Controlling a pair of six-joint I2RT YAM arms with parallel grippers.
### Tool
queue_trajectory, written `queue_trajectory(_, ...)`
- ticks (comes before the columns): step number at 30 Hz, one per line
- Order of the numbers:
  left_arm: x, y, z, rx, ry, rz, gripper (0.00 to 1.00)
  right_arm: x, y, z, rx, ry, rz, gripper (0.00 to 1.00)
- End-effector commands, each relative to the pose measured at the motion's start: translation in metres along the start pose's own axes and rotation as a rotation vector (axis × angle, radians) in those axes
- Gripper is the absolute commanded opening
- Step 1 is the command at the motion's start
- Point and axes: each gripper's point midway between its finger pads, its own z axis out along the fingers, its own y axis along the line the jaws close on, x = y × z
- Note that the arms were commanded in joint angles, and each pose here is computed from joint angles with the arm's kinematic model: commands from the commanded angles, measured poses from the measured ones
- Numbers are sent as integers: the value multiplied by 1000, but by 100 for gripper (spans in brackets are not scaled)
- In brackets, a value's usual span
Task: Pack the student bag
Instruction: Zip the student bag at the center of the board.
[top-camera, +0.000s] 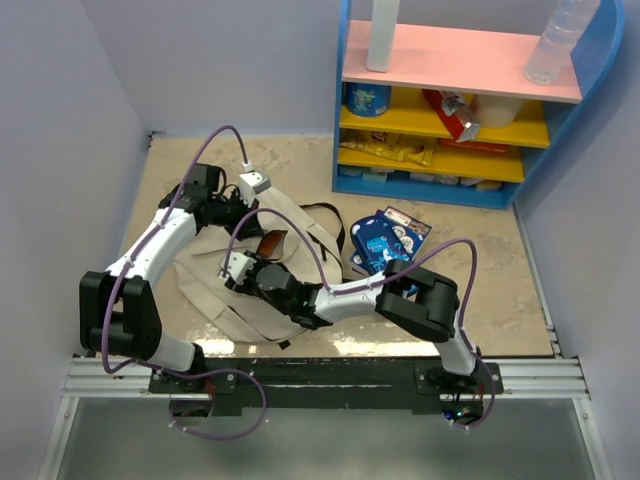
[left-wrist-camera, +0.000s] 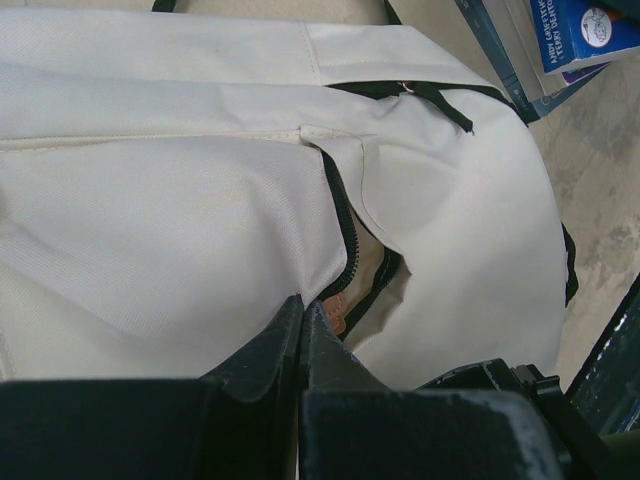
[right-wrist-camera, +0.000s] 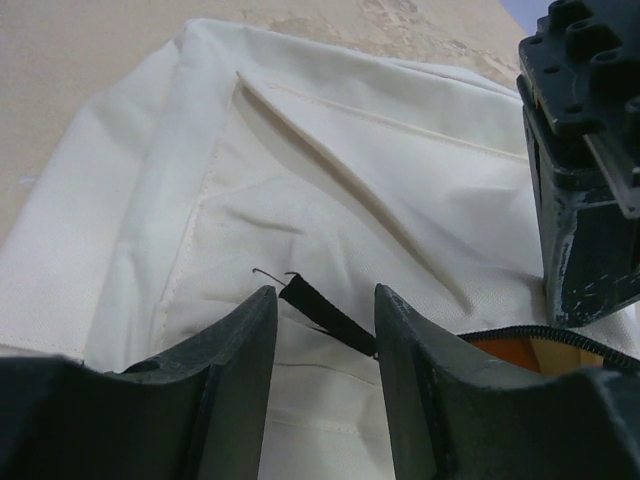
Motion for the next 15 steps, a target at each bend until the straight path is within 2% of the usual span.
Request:
queue_trajectory(1, -35, -4, -15, -5, -97, 58, 0, -10, -8, 13, 5, -15, 42, 44)
queue_trajectory(7, -35, -4, -15, -5, -98, 59, 0, -10, -13, 16, 4, -10, 58, 26)
queue_trajectory(13, -33, -1, -13, -15, -98, 58, 0, -12, -14, 11, -4, -11, 60, 1)
queue_trajectory(14, -33, 0, -12, -18, -97, 50, 2, -14, -15, 10, 2, -17, 74, 0)
queue_trajectory(15, -33, 2, -12, -25, -94, 47, 19, -15, -16, 9, 4, -19, 81, 0)
